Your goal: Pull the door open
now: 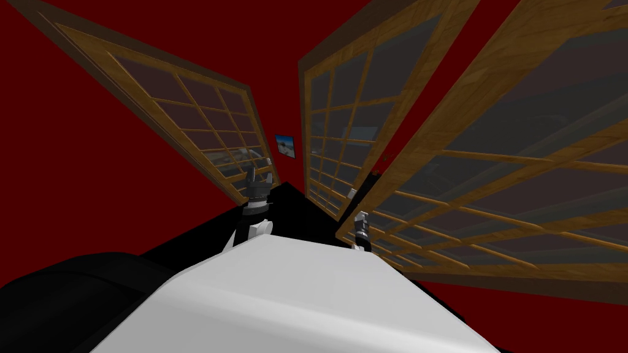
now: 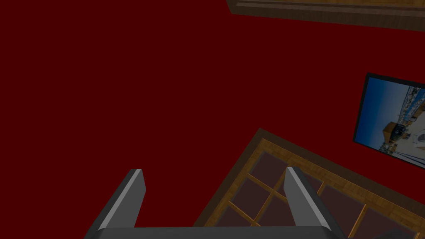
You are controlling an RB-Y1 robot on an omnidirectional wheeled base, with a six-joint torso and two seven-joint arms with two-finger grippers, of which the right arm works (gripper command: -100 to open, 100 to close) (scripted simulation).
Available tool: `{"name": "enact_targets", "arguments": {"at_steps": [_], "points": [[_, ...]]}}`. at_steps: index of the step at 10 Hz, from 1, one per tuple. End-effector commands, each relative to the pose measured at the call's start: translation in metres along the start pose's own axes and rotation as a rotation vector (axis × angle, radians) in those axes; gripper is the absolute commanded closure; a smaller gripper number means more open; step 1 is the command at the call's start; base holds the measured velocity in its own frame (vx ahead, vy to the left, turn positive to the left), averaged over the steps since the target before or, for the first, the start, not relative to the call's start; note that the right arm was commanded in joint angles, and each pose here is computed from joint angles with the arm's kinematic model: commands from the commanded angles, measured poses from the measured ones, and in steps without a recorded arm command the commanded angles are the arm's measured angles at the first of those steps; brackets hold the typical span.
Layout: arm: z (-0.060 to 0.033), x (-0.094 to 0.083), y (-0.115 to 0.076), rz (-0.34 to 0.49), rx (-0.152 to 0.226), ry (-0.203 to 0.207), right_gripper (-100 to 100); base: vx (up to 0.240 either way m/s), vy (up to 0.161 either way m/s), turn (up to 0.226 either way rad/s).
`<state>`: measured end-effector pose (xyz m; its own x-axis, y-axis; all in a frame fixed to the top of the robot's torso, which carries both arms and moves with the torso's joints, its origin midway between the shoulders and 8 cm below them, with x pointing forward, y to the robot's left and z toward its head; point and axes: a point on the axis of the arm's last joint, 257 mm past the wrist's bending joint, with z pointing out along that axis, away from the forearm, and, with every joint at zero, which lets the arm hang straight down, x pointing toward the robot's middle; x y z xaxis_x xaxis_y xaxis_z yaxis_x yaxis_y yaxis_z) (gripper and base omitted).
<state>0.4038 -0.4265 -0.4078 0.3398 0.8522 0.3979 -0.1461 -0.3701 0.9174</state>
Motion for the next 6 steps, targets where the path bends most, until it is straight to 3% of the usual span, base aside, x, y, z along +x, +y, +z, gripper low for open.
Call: {"name": "enact_targets", "arguments": {"at_steps": [1, 6], "points": [[0.0011, 0.0017, 0.0, 0.053, -0.003, -0.002, -100, -0.07, -0.022, 0.059], [0.0043, 0.0076, -0.0005, 0.214, -0.011, -0.009, -100, -0.079, -0.021, 0.046]]}}
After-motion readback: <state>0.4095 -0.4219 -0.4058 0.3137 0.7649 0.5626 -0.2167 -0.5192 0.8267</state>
